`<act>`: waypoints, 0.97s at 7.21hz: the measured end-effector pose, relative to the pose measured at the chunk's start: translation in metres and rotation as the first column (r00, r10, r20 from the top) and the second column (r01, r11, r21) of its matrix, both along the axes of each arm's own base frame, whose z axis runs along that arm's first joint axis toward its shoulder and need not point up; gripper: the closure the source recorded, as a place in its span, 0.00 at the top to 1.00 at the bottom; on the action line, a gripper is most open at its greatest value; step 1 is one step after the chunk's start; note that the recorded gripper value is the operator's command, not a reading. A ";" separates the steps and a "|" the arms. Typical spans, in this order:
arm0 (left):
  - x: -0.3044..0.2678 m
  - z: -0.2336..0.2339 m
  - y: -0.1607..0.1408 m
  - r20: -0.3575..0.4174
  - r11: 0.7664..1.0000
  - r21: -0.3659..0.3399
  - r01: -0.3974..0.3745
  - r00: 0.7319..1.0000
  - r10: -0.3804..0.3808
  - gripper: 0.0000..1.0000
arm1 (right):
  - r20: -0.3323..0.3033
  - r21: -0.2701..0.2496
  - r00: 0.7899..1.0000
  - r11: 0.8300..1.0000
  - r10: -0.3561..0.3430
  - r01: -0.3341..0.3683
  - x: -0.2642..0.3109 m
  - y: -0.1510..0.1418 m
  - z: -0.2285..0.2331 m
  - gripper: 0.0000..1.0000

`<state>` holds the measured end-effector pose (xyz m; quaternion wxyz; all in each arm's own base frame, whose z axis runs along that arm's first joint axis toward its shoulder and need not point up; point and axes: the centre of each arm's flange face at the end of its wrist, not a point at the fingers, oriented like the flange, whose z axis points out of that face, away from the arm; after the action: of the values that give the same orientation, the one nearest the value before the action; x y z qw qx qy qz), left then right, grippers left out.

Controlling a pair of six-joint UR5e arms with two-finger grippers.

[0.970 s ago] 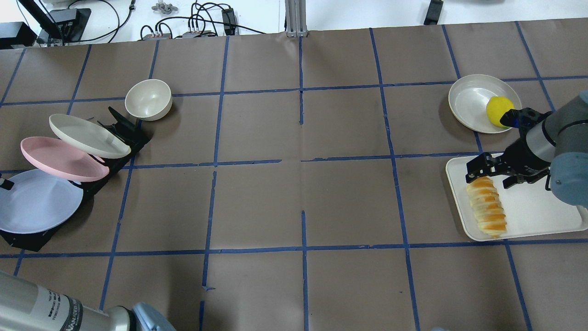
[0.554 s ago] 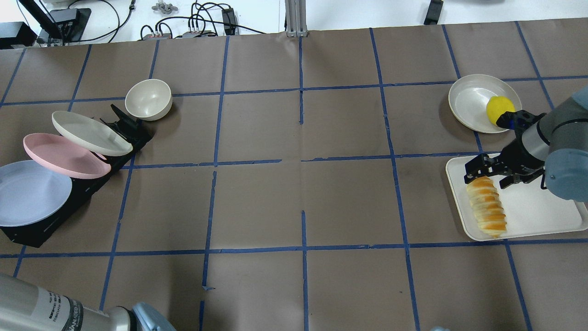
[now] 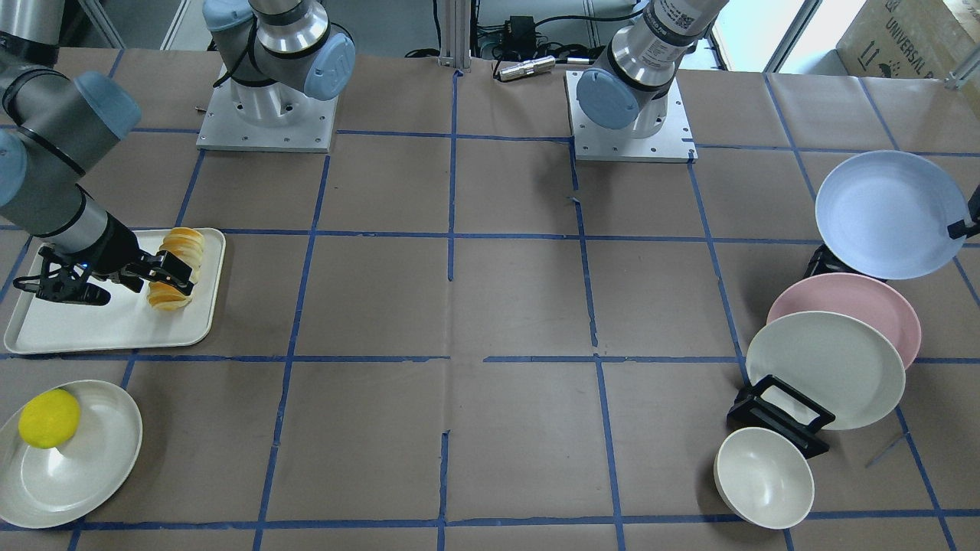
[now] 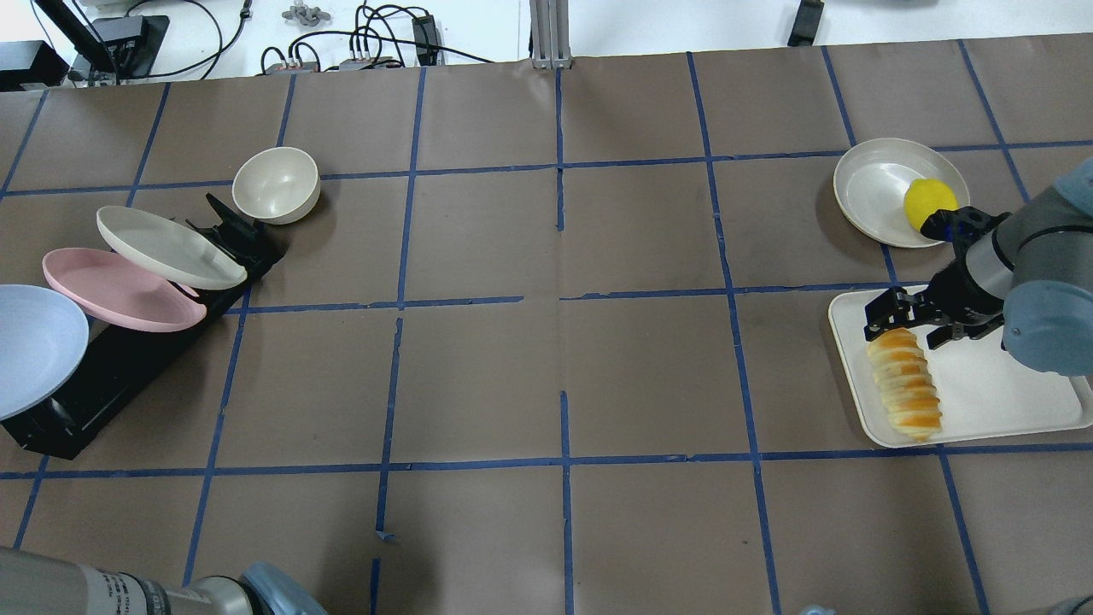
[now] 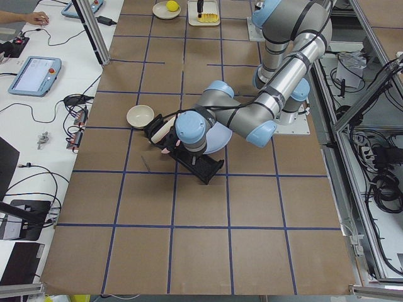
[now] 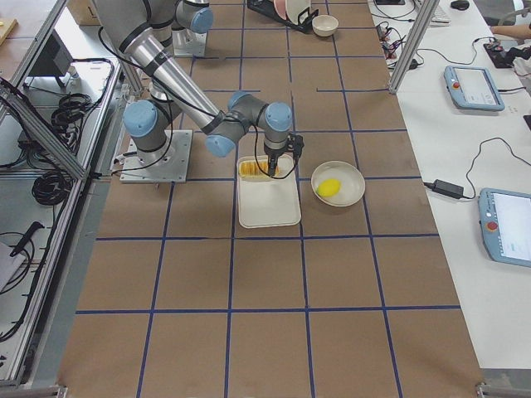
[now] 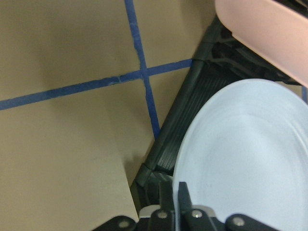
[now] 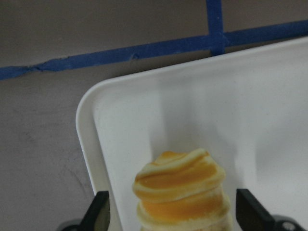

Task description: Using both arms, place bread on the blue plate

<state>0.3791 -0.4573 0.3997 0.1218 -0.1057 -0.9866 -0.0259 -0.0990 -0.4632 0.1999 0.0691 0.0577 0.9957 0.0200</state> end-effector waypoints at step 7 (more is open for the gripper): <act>-0.224 0.035 -0.053 -0.027 0.996 0.046 -0.074 0.997 0.075 0.00 | -0.005 0.000 1.000 1.000 0.021 -0.021 0.000 0.001 -0.012 0.27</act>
<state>0.1548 -0.5099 0.4348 0.1391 -0.0663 -0.9872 -0.0422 -0.0993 -0.4620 0.1874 0.0662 0.0471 0.9965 0.0208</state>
